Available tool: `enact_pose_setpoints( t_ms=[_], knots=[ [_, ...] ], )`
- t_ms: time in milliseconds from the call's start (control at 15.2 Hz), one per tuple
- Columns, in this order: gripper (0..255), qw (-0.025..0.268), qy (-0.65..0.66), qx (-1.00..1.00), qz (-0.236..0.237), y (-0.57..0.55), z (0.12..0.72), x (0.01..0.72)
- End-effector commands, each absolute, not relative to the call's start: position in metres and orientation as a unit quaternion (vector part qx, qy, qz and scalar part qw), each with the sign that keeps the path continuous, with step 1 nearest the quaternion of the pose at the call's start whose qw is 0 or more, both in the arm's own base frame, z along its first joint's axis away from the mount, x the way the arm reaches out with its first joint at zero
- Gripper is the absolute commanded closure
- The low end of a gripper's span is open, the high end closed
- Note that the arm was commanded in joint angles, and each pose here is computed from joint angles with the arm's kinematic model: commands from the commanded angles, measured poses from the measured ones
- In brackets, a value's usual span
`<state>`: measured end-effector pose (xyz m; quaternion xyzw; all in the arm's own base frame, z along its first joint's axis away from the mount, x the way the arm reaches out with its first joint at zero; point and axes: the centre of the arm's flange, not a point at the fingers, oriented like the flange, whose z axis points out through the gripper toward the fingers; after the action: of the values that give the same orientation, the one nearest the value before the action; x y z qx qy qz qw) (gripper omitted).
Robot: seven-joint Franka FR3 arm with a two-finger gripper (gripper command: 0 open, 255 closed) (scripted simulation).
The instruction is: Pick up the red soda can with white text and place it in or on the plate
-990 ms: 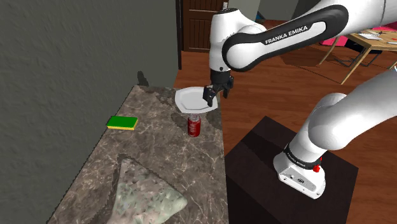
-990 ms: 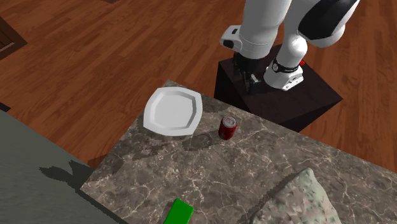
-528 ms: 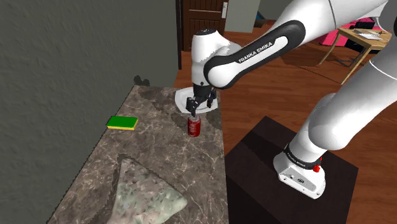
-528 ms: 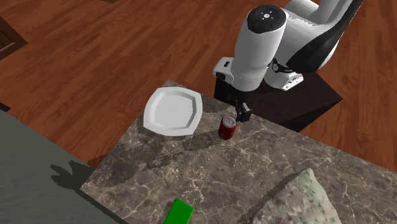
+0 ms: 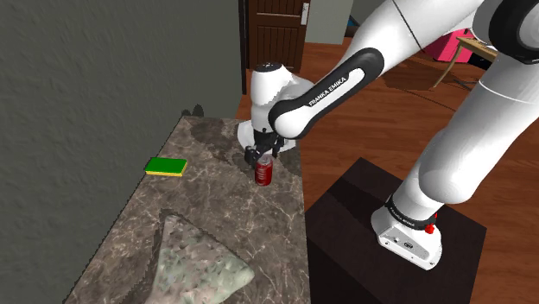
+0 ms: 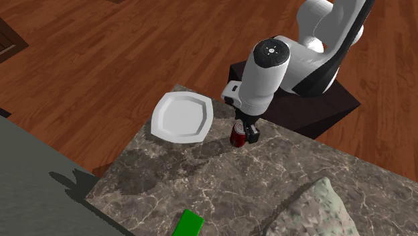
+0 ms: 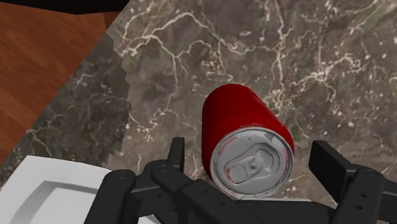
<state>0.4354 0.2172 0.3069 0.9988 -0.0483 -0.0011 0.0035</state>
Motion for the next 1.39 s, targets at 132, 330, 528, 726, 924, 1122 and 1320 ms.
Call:
enact_pose_setpoints(
  t_ms=[132, 330, 528, 726, 924, 1122, 1320],
  knots=[
    [0, 0.003, -0.048, 0.999, -0.001, 0.218, 0.294, 0.435],
    [0, 0.003, -0.048, 0.999, -0.001, 0.218, 0.294, 0.435],
    [0, 0.003, -0.048, 0.999, -0.001, 0.218, 0.294, 0.435],
    [255, 0.003, -0.048, 0.999, -0.001, 0.218, 0.294, 0.435],
    [255, 0.003, -0.048, 0.999, -0.001, 0.217, 0.294, 0.435],
    [255, 0.003, -0.048, 0.999, -0.001, 0.217, 0.294, 0.435],
    [255, 0.003, -0.048, 0.999, -0.001, 0.218, 0.304, 0.435]
  ],
)
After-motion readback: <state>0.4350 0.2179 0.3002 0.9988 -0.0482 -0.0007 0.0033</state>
